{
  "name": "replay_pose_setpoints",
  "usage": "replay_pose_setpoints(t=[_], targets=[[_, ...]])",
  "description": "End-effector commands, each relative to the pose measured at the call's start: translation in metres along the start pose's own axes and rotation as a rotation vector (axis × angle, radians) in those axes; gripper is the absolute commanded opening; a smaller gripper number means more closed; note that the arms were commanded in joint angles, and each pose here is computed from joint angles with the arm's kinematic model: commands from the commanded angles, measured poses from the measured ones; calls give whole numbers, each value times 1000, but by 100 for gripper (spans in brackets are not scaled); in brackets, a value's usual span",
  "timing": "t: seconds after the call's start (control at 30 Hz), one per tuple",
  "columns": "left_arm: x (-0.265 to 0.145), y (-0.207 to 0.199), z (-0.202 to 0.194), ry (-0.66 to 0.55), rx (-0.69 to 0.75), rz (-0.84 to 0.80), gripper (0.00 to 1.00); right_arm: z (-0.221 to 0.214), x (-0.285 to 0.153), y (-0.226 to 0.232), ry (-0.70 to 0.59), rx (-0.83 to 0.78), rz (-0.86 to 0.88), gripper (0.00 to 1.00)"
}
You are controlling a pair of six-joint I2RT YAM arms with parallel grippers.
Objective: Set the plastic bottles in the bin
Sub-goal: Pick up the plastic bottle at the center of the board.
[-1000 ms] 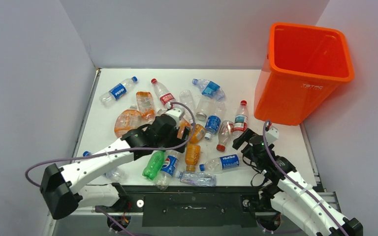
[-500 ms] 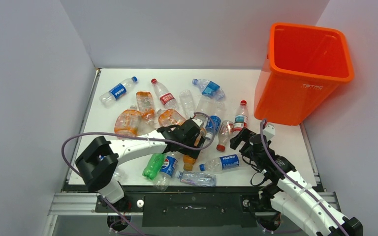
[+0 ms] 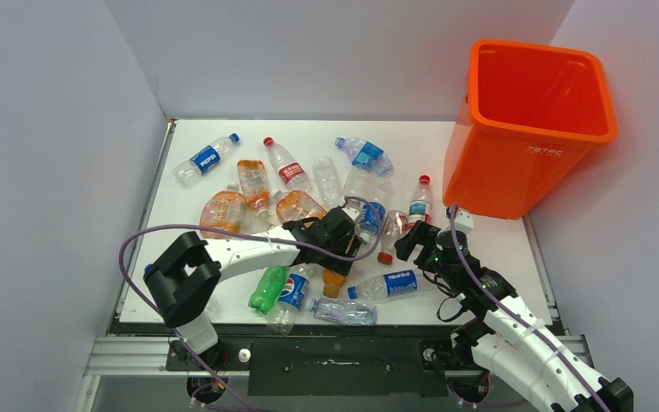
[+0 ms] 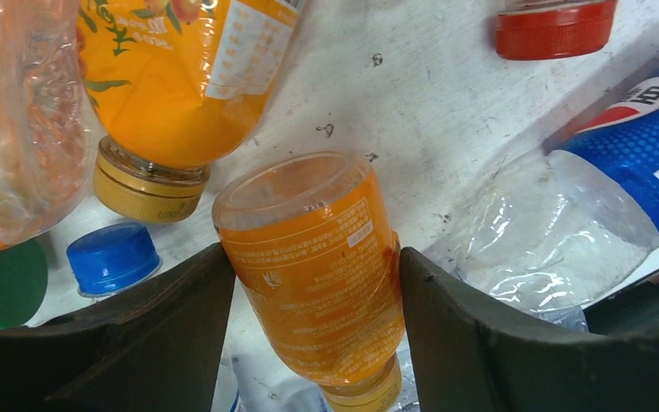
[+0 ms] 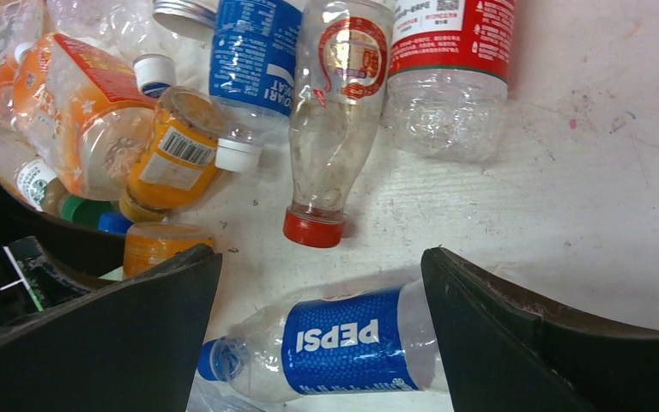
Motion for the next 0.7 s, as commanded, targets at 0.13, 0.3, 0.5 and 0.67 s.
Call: replay_pose_setpoints(t=[0.13,0.3,0.5,0.67], targets=[[-43,-10,36,-217,-57,-119,31,29,-22,50,-47,-116,289,90],[-109,15,71,-499,-289,-289,20,40,-43,82,-87,-179,512,90],[-179,56,76,-912,-597,-503,9,31,-56,119,-105,-177,740,90],[-204,66,67,-1096,-729,-549,1,22,-63,149,-118,-169,873,90]])
Point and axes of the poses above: each gripper's point midway between its finger pads, its own x axis out along the fingers, its own y axis along the line the jaws close on, z = x × y, the point moved 7 cm from there along -x, back along the fingers, and after that the axes turned 7 degrees about x, right-handed, at the moved point
